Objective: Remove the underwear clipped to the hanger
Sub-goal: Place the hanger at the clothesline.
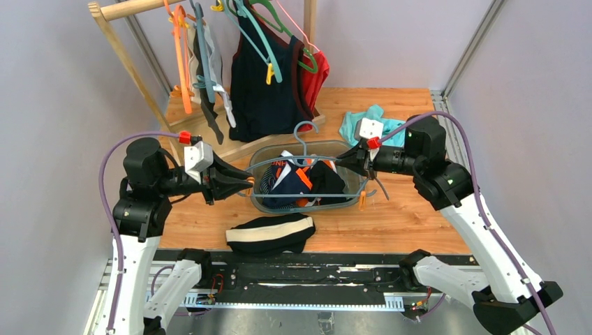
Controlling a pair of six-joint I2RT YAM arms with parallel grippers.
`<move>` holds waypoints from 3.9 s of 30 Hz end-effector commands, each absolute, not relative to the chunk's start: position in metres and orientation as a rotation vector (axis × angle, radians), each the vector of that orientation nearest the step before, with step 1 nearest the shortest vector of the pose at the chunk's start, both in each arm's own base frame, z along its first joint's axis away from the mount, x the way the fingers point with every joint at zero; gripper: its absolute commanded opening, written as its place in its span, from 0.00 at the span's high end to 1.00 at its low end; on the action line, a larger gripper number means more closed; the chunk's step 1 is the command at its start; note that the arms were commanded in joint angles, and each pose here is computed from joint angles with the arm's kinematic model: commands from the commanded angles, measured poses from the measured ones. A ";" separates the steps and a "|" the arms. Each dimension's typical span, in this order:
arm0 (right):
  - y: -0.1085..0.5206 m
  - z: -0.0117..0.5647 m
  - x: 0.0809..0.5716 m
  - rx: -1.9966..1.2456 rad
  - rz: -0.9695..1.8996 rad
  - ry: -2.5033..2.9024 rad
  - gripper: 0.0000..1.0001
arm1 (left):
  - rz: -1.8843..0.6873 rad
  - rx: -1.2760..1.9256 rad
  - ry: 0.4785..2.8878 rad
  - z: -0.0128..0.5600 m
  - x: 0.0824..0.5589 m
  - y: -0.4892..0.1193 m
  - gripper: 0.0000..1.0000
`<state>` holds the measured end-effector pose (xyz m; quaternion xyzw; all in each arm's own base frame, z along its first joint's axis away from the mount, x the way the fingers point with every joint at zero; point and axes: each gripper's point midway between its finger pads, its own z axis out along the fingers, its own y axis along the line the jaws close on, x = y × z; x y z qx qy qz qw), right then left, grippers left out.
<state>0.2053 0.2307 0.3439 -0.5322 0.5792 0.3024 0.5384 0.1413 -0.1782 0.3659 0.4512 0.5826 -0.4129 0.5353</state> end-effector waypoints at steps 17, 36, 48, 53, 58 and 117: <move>0.230 0.357 0.201 -1.235 0.796 1.345 0.99 | -0.998 1.135 1.356 0.358 0.130 -0.179 1.00; 0.228 0.360 0.207 -1.176 0.841 1.375 0.99 | -0.976 1.186 1.331 0.351 0.125 -0.178 1.00; 0.229 0.358 0.206 -1.160 0.904 1.382 0.99 | -0.953 1.243 1.260 0.352 0.123 -0.179 1.00; 0.230 0.358 0.207 -1.152 0.923 1.388 0.99 | -0.946 1.259 1.252 0.349 0.121 -0.179 1.00; 0.227 0.358 0.209 -1.139 0.914 1.391 0.99 | -0.909 1.290 1.251 0.342 0.117 -0.176 0.96; 0.243 0.368 0.204 -1.375 0.814 1.086 0.99 | -1.341 0.724 1.871 0.309 0.153 -0.189 0.55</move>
